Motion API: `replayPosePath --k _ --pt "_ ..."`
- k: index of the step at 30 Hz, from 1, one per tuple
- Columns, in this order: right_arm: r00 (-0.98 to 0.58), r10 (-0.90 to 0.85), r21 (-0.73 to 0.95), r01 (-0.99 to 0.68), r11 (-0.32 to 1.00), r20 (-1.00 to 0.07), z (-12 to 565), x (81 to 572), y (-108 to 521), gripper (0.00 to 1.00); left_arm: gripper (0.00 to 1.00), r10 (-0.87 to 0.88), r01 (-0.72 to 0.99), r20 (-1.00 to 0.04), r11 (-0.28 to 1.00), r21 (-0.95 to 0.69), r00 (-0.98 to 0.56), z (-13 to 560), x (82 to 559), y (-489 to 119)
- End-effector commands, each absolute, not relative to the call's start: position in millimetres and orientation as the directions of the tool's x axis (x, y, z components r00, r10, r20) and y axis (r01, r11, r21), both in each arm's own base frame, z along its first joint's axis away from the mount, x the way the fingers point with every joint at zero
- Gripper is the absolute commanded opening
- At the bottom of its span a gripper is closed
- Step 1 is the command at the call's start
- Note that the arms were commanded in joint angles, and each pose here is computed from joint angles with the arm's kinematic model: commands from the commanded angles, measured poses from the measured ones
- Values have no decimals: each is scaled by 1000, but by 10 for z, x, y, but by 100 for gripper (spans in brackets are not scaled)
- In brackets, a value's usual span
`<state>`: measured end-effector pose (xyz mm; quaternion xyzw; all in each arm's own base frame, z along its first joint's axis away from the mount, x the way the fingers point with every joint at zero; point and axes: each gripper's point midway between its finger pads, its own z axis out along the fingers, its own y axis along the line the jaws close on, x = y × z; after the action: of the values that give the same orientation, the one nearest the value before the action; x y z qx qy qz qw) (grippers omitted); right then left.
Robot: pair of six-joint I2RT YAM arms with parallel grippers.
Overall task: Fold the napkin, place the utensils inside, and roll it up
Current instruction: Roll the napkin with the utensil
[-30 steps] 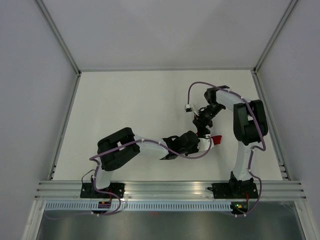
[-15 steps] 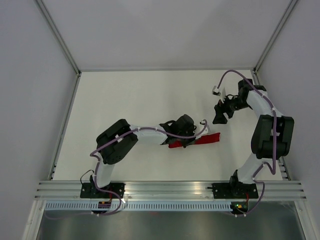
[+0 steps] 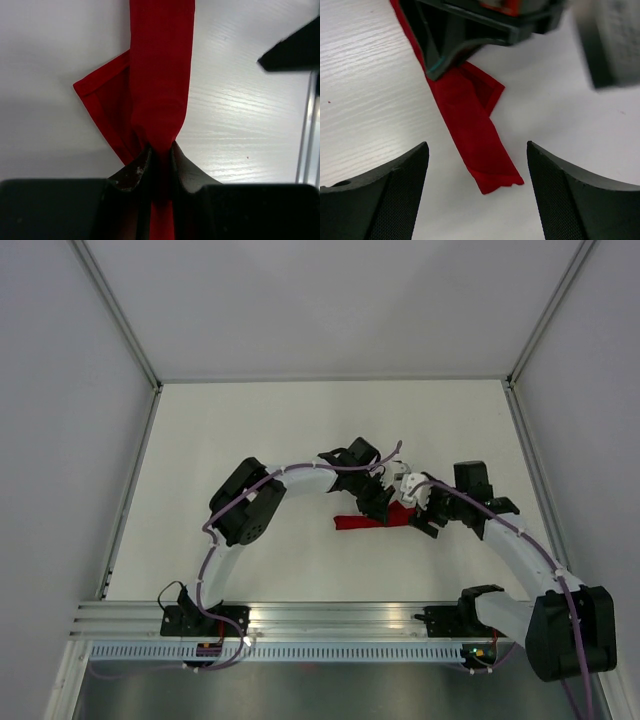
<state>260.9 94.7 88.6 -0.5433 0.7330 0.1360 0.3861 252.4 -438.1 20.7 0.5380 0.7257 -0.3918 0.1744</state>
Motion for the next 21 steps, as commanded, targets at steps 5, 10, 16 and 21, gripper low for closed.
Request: replayPosePath --k 5,10,16,21 --pt "91 -779 -464 -844 271 -620 804 2721 1276 84 2 717 744 -445 152 -651 -536 -114 2182 -4127" --pt "102 -815 -455 -865 211 -571 605 2665 1379 82 2 711 712 -425 151 -686 -560 -132 2178 -4141" --pt "108 -845 -432 -889 154 -523 416 2563 1419 76 2 711 701 -418 147 -698 -565 -111 2189 -4148" --pt "94 -848 -397 -906 145 -522 396 2522 1451 74 2 713 692 -410 145 -707 -569 -119 2185 -4139"
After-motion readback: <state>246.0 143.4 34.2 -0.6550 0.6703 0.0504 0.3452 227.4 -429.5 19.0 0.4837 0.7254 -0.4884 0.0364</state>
